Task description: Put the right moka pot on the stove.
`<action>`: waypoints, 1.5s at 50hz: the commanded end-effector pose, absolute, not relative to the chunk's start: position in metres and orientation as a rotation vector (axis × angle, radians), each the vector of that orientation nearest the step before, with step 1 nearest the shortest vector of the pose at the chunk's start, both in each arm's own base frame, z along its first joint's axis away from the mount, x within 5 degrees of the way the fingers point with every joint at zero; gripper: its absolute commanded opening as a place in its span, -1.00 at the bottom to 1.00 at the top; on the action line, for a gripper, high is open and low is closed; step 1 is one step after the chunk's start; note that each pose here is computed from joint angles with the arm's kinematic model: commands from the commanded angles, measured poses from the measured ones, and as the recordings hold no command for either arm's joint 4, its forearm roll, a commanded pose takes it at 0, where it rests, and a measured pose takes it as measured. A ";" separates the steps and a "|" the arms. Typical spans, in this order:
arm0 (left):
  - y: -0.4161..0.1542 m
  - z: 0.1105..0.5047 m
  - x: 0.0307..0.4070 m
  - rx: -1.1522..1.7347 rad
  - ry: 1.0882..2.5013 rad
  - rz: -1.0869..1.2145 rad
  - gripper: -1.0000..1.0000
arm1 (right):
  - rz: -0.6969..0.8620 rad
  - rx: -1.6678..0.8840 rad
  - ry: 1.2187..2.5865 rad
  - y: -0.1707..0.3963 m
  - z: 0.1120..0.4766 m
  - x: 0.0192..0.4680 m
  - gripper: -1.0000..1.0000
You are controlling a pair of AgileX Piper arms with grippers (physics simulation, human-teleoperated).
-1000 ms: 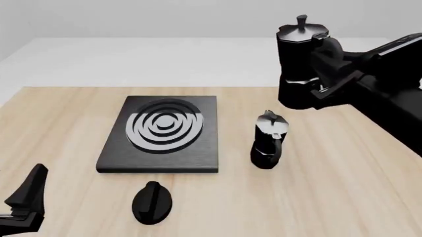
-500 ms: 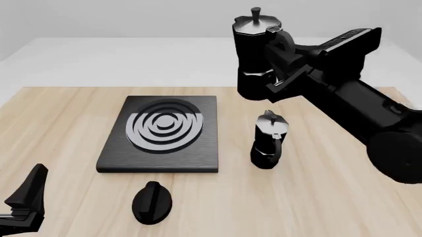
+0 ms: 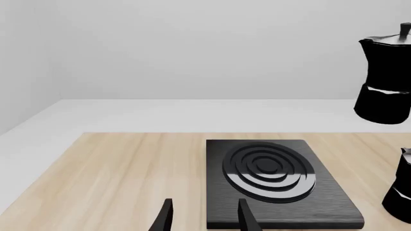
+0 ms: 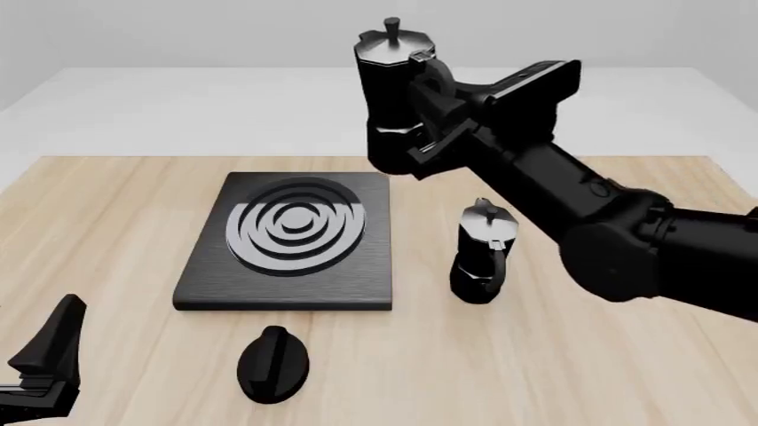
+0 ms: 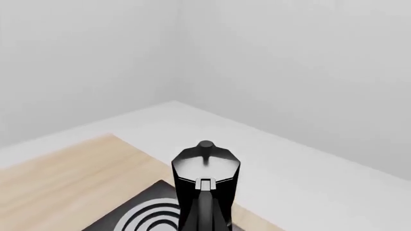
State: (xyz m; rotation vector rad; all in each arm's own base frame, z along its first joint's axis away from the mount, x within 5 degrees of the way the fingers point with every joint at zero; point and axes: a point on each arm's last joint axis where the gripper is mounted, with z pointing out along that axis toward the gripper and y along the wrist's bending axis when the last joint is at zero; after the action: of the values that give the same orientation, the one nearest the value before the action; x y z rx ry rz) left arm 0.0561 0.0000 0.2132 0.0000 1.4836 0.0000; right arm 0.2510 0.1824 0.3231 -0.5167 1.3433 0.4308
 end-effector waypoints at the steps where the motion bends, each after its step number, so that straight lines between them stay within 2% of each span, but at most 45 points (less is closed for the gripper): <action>1: 0.000 0.213 0.056 0.000 1.484 0.000 1.00 | 0.481 -0.501 1.276 0.202 0.329 0.260 -1.00; 7: 0.000 0.213 0.056 0.000 1.484 0.000 1.00 | 0.499 -0.503 1.285 0.216 0.311 0.272 -1.00; 28: 0.000 0.213 0.056 0.000 1.484 0.000 1.00 | 0.560 -0.542 1.304 0.265 0.288 0.296 -1.00; 75: 0.000 0.213 0.056 0.000 1.484 0.000 1.00 | 0.573 -0.546 1.366 0.321 0.228 0.358 -1.00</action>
State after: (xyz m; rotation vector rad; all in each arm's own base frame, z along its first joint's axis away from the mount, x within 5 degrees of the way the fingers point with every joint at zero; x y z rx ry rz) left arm 0.0561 0.0000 0.2132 0.0000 1.4836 0.0000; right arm 0.3467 0.3130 0.2227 -0.5765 1.4029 0.5551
